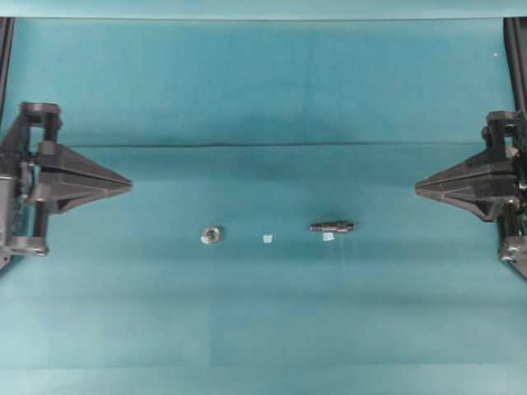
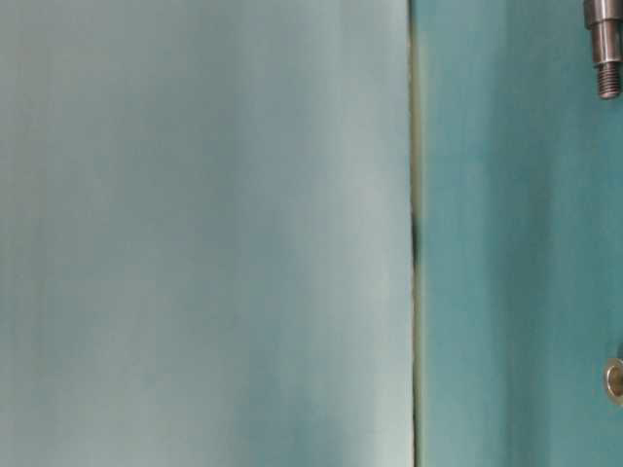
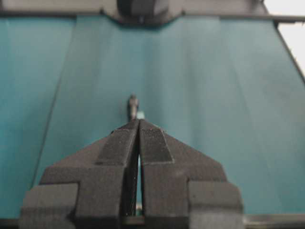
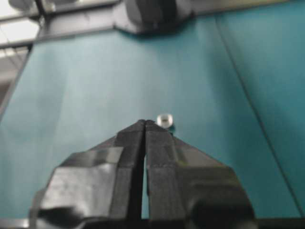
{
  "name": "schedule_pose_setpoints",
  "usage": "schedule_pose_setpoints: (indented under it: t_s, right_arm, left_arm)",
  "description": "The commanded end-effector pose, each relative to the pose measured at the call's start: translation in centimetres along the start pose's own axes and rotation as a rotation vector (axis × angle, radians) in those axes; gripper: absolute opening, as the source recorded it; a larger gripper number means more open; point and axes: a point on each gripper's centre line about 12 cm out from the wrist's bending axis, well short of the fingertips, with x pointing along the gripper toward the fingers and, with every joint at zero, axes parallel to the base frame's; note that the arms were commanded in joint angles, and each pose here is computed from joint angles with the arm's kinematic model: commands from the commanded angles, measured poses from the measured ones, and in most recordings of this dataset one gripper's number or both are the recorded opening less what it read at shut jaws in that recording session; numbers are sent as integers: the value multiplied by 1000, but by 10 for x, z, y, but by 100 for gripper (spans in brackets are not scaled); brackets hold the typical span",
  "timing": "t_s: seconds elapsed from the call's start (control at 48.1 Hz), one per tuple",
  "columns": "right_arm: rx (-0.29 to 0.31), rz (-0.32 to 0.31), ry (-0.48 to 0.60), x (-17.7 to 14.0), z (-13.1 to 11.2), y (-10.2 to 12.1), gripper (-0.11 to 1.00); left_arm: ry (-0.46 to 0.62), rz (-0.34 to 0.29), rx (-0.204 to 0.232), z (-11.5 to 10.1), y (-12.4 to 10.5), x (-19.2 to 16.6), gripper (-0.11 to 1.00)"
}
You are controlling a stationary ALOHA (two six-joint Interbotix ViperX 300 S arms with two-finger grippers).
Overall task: Insert the washer onto the shaft with both hands.
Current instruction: 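Move both grippers down toward the washer and the shaft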
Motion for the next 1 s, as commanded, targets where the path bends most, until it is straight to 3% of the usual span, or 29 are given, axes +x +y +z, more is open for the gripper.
schedule_pose_setpoints:
  t_s: [0.0,0.499,0.727,0.976]
  right_arm:
    - [16,-7,45,6,6,1,-9]
    - [19,-70,434,50,-21,-3,-9]
    - [22,-110,598,71,-34,-10,-9]
    - [-1,-141,751,94,-42,-16,-9]
  left_arm:
    - [28,-4,1,7,-1,8,2]
    - [282,-4,-1,-4,-2,63,2]
    - [474,14,-56,-19,-2,88,2]
    - [580,19,-57,-33,-2,111,2]
